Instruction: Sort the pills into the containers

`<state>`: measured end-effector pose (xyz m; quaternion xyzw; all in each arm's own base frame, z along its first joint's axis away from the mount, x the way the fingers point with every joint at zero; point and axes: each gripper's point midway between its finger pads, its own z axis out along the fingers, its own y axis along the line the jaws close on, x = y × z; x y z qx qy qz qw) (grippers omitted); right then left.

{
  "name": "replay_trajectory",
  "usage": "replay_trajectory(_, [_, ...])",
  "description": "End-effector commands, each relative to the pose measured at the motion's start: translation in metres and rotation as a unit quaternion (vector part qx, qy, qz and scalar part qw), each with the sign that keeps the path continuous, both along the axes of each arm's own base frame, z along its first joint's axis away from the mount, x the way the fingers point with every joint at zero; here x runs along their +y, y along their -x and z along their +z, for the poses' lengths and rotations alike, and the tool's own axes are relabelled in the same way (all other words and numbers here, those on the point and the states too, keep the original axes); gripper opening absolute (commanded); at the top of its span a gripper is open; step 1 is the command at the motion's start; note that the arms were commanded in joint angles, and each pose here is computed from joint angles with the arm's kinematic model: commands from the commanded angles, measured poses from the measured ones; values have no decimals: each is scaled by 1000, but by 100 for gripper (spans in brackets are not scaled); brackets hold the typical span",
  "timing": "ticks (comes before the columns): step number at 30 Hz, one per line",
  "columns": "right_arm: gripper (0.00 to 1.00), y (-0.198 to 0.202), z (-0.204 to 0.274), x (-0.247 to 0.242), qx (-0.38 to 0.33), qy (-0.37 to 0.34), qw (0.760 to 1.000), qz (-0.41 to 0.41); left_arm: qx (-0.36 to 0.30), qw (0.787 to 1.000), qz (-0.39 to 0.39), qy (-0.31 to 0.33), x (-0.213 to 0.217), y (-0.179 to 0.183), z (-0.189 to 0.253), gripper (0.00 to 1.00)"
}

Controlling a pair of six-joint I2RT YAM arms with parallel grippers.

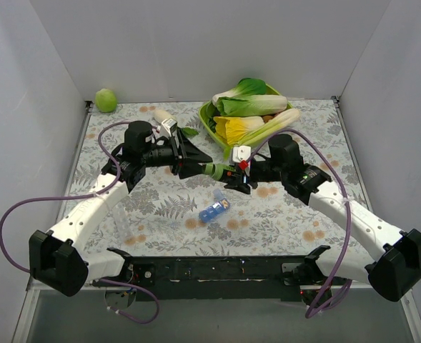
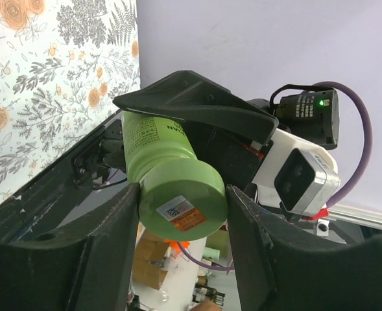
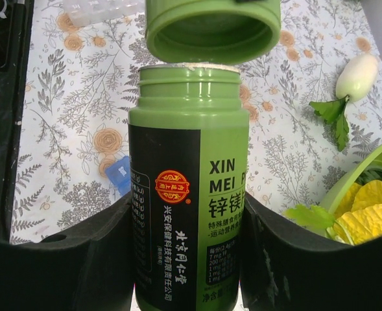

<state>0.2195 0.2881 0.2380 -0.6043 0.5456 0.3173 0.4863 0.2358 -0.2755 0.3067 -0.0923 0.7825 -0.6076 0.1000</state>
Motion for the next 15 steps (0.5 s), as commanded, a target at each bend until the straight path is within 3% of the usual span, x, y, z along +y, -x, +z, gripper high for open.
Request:
replay_trajectory(1, [8, -7, 22, 5, -28, -3, 1000, -7, 18, 1000, -17, 11, -1, 11, -2, 11])
replay_trajectory(15, [7, 0, 25, 12, -26, 3, 1000, 2, 37, 999, -23, -3, -8, 15, -15, 11])
